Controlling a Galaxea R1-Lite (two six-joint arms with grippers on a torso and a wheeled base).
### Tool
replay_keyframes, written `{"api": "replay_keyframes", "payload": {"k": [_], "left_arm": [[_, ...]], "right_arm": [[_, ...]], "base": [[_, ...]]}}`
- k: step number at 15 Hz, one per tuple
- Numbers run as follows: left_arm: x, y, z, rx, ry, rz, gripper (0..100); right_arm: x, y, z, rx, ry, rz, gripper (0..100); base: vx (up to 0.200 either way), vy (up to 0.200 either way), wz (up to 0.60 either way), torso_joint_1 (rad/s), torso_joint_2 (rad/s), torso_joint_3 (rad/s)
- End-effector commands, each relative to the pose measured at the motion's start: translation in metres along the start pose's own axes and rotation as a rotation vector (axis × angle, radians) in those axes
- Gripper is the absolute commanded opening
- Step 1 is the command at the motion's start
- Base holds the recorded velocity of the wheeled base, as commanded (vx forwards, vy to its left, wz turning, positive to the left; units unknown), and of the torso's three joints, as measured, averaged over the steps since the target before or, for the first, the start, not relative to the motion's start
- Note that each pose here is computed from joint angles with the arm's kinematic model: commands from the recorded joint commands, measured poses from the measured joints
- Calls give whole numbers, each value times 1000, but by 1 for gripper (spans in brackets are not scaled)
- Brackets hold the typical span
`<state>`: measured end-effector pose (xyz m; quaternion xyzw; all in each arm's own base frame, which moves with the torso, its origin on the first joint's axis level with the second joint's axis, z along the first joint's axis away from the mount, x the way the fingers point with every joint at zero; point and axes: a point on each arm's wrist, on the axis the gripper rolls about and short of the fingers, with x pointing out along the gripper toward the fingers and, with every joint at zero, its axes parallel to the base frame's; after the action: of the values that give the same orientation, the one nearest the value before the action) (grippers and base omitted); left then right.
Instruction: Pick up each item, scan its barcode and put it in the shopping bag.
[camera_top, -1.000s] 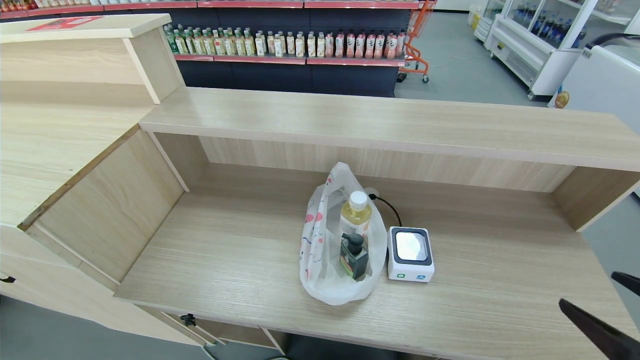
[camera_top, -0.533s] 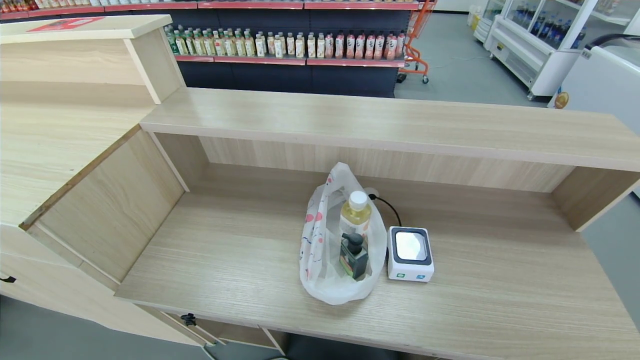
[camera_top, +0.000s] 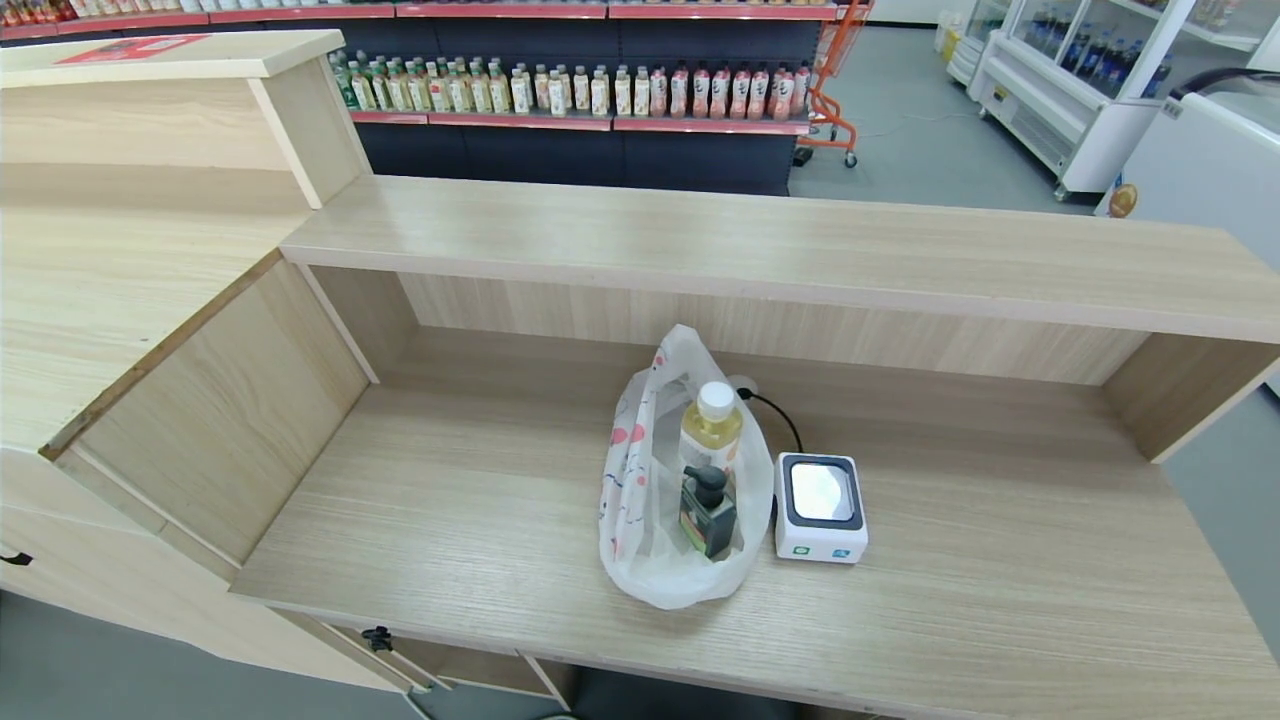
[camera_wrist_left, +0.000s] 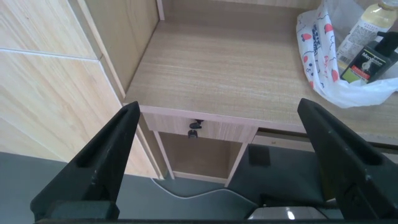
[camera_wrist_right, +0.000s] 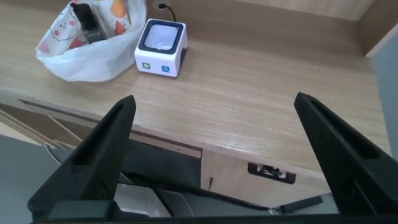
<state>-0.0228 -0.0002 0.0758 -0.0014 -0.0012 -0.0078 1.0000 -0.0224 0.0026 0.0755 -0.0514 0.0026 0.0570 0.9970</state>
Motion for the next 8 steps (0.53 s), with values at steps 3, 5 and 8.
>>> {"api": "replay_keyframes", "payload": {"k": [3,5,8], "left_arm": [[0,0,0,0,-1,2,100],[0,0,0,0,-1,0,100],[0,0,0,0,-1,-1,100]], "right_arm": [[-1,0,-1,1,1,0,100],[-1,0,-1,-10,1,0,100],[-1,0,-1,-3,3,-1,100]], "base": [[0,0,0,0,0,0],[0,0,0,0,0,0],[0,0,0,0,0,0]]}}
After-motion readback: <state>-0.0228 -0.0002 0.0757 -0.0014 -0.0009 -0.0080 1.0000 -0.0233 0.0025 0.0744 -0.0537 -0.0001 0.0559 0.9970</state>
